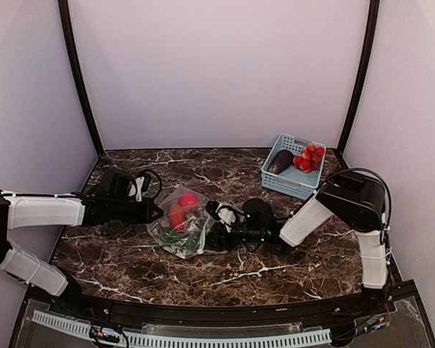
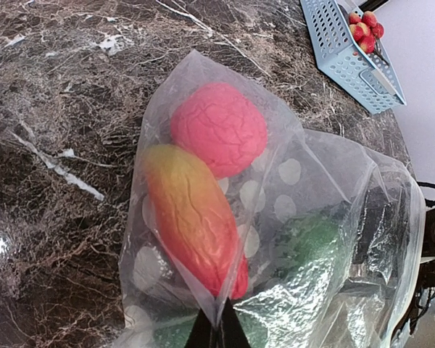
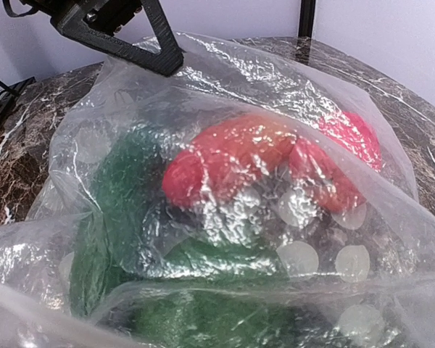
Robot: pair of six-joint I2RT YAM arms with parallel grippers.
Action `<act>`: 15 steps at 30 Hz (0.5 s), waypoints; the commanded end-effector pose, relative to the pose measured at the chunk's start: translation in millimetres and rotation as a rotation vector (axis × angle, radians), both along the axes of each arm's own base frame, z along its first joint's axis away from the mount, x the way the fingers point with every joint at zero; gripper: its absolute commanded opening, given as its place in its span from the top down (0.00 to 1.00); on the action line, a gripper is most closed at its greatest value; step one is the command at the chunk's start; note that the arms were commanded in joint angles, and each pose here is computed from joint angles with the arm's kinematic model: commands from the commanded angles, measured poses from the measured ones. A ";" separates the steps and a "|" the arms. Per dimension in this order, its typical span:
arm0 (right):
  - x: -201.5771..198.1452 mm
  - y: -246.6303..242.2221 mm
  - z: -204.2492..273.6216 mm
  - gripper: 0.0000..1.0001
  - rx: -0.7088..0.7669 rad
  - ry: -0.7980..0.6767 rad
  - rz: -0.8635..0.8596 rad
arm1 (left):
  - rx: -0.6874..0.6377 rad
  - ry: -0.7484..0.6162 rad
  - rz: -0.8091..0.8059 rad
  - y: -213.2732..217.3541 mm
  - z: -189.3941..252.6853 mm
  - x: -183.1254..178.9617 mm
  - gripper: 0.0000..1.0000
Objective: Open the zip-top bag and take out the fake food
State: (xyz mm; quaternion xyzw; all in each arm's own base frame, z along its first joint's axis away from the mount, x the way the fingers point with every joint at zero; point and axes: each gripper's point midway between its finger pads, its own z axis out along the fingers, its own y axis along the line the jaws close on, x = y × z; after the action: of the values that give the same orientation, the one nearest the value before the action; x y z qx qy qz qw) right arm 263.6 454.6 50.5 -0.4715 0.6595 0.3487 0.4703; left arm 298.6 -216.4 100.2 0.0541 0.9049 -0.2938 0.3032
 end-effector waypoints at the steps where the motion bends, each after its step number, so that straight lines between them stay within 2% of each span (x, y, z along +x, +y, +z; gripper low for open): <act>1: -3.3 -12.5 -18.2 0.44 -0.088 0.032 -0.027 | 0.023 0.007 0.018 8.7 -5.1 -2.4 0.99; 4: -0.8 -10.8 -28.1 0.34 -0.114 0.030 -0.026 | 0.014 0.007 0.011 6.6 -5.2 -2.2 0.99; 11: 6.8 -3.1 -32.9 0.23 -0.112 0.025 -0.033 | 0.001 -0.001 -0.001 4.3 -1.9 -2.8 0.99; 13: 7.6 -3.0 -32.1 0.26 -0.110 0.022 -0.031 | 0.000 -0.003 -0.001 4.3 -1.1 -2.7 0.99; 15: 8.8 -3.9 -28.5 0.37 -0.105 0.016 -0.037 | 0.001 -0.004 0.003 4.8 -1.0 -2.4 0.99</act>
State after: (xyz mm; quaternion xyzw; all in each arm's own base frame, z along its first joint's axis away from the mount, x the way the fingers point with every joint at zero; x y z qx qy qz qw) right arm 267.1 449.6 22.1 -0.4828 0.6877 0.3161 0.4405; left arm 299.1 -216.2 100.5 0.0537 0.9044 -0.2957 0.3030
